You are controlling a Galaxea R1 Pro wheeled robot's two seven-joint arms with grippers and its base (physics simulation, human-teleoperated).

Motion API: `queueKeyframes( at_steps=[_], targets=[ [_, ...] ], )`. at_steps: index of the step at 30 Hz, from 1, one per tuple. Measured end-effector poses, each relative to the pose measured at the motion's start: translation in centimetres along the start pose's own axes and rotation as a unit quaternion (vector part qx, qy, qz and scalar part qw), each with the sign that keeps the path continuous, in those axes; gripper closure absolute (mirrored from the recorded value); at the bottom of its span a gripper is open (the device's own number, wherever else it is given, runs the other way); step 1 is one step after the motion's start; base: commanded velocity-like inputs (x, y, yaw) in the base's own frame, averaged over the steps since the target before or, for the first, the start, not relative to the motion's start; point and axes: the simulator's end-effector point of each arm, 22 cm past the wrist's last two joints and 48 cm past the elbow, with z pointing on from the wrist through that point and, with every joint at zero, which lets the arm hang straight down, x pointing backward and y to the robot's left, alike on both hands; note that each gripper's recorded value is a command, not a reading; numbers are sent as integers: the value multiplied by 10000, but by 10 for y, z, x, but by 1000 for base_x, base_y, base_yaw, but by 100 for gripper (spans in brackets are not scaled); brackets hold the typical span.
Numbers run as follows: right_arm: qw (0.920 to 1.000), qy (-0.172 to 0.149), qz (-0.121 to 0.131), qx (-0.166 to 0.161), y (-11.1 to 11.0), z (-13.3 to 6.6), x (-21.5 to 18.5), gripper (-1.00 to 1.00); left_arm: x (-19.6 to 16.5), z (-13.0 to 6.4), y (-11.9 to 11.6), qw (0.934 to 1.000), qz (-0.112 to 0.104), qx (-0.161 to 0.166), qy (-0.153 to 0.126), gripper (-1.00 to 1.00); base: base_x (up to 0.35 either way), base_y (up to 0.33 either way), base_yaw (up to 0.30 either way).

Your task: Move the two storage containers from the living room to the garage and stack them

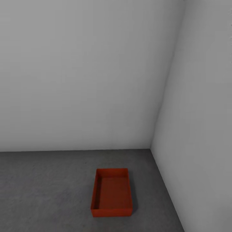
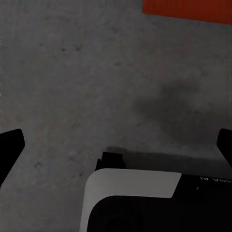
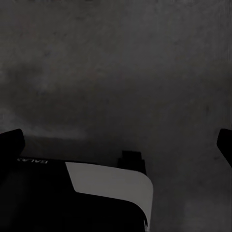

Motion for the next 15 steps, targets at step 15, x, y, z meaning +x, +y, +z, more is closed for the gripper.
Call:
queueKeyframes(
  at_steps=[15],
  targets=[
    [9999,-119,-11,5,2,-23,-14,-100,-16,-21,-2,9999,-3,20,-119,-100,0,0,0]
  ],
)
